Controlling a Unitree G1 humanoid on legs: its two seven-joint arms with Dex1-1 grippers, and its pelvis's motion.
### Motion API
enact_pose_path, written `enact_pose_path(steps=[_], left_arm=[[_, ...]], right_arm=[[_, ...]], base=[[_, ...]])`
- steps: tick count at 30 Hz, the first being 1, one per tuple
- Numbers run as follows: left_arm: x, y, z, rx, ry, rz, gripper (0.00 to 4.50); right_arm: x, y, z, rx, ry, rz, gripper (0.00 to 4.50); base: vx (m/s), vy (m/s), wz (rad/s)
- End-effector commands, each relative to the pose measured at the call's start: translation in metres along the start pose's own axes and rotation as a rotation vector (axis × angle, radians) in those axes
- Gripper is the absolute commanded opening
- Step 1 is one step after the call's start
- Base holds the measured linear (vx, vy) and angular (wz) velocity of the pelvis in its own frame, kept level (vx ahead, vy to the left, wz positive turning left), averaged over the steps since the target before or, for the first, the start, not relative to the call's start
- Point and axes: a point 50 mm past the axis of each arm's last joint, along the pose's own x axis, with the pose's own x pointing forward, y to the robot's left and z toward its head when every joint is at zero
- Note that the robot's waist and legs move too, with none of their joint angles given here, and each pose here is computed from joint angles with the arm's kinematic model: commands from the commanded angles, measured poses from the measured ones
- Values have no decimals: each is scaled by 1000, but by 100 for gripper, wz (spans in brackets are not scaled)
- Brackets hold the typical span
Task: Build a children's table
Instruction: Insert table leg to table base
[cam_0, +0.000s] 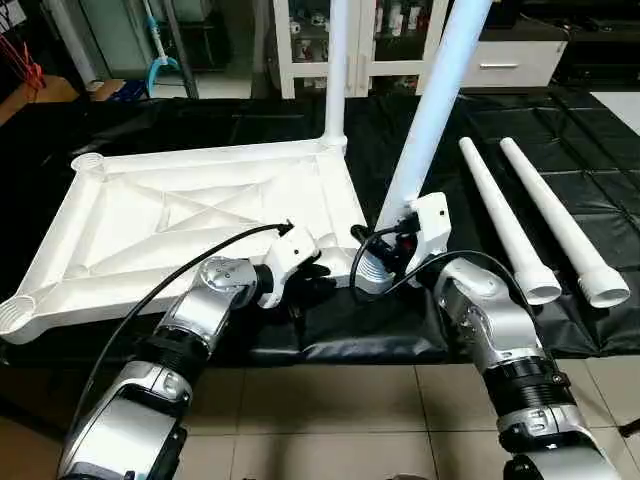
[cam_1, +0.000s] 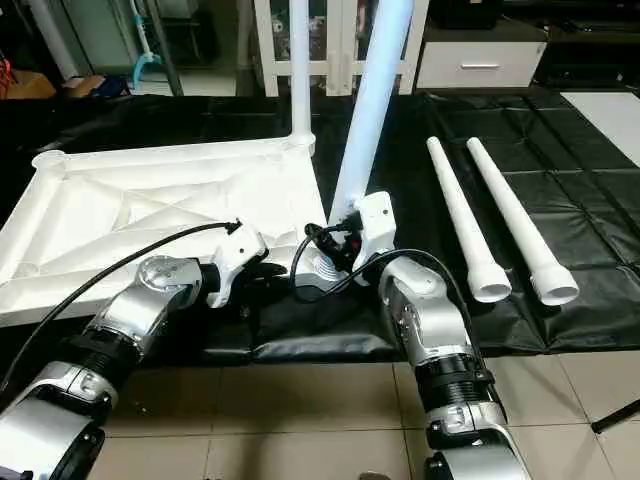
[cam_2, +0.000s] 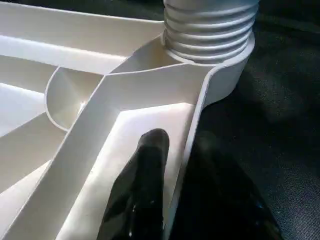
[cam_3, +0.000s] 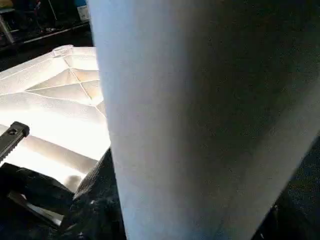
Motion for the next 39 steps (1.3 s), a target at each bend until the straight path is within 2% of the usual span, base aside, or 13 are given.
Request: enact_pose_path(steps=[1, 3, 10, 16, 22, 23, 24, 25, 26, 27, 30, 36, 39], left_arm=[[3, -10, -1, 42, 12, -95, 68], [4, -13, -2, 42, 20, -112, 67], [5, -15, -2, 37, 17, -116, 67], [3, -14, -3, 32, 22, -127, 67], [3, -16, -3, 23, 19, -147, 65], [3, -16, -3, 24, 20, -147, 65], [4, -16, -3, 27, 19, -146, 64], [4, -16, -3, 27, 19, -146, 64], [4, -15, -2, 27, 16, -143, 62], [3, -15, -2, 31, 14, -139, 62], [3, -15, -3, 34, 17, -137, 61], [3, -16, -5, 31, 18, -129, 60], [3, -17, -6, 40, 26, -126, 37]], right_arm=[[-2, -3, -11, -12, 73, -2, 188], [-2, -3, -11, -18, 68, -6, 188], [-4, 9, -2, -289, -20, 47, 188], [-5, 10, 2, -350, -65, 39, 188], [-7, 8, 4, -498, -88, 27, 188], [-7, 7, 3, -444, -86, 21, 188], [-6, 2, 4, -289, -98, -31, 188], [-6, 2, 4, -289, -98, -31, 188], [-4, -6, 6, -98, -105, -92, 189], [-2, -20, 8, 212, -96, -138, 189], [-2, -28, 8, 347, -75, -127, 187], [-10, -41, 4, 417, -40, -119, 187], [-13, -45, 4, 570, -44, -124, 187]], base=[[0, 0, 0], [0, 0, 0], [0, 0, 0], [0, 0, 0], [0, 0, 0], [0, 0, 0], [0, 0, 0], [0, 0, 0], [0, 0, 0], [0, 0, 0], [0, 0, 0], [0, 0, 0], [0, 0, 0]])
